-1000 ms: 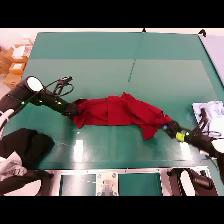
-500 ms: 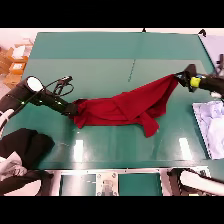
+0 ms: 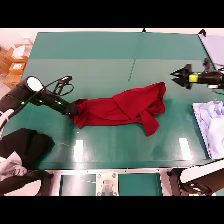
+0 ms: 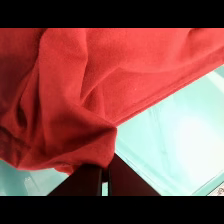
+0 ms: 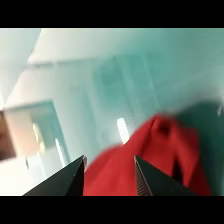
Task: Fold the shirts.
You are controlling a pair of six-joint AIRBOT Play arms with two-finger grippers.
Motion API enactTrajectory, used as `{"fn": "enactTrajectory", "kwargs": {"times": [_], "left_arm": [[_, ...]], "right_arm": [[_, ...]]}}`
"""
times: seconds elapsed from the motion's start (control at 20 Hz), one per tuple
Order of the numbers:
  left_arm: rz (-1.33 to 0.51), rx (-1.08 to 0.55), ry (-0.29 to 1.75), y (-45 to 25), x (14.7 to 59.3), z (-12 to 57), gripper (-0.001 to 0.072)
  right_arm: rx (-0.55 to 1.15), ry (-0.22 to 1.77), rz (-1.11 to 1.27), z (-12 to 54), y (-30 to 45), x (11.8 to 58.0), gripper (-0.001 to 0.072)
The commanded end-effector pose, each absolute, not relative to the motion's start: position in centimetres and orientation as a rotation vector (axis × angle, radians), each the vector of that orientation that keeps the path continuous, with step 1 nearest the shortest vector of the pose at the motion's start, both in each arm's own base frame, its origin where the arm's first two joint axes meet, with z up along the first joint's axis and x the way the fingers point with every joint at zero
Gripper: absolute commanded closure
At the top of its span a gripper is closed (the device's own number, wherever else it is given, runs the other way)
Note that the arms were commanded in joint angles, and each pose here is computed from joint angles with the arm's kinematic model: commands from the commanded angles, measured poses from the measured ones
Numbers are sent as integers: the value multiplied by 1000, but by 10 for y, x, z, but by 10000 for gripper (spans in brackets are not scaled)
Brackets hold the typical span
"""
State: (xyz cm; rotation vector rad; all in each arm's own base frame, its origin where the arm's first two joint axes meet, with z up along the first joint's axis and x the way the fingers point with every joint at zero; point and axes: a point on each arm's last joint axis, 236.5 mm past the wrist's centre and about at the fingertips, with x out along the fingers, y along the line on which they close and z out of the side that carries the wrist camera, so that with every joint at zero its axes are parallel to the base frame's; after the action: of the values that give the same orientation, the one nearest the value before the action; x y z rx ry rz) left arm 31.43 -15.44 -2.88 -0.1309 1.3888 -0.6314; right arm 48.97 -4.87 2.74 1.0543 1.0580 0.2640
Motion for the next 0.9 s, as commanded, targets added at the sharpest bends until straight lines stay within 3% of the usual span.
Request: {"fn": "enactTrajectory", "kwargs": {"times": [0.0, 0.1, 0.2, 0.3, 0.45, 0.65, 0.7, 0.8, 0.85], "left_arm": [[-636, -145, 1385, -157, 315, -27, 685], [-644, -153, 1391, -159, 313, -27, 685], [-646, -153, 1395, -159, 312, -27, 685], [-649, -153, 1402, -159, 310, -27, 685], [-650, -154, 1403, -159, 310, -26, 685], [-655, -159, 1406, -160, 309, -26, 685], [-656, -159, 1409, -160, 308, -26, 685], [-656, -159, 1407, -160, 308, -26, 685], [-662, -153, 1404, -160, 308, -25, 685]], "right_arm": [[907, 1286, 194, 35, -60, 401, 350], [874, 1395, 98, 12, -42, 338, 320], [904, 1442, 77, -17, -5, 283, 150], [907, 1458, 70, -53, 26, 244, 145], [928, 1418, 88, -95, 56, 230, 146], [918, 1355, 139, -106, 73, 251, 147], [917, 1343, 144, -105, 74, 257, 192], [904, 1305, 180, -94, 75, 271, 601], [904, 1296, 209, -83, 77, 277, 694]]}}
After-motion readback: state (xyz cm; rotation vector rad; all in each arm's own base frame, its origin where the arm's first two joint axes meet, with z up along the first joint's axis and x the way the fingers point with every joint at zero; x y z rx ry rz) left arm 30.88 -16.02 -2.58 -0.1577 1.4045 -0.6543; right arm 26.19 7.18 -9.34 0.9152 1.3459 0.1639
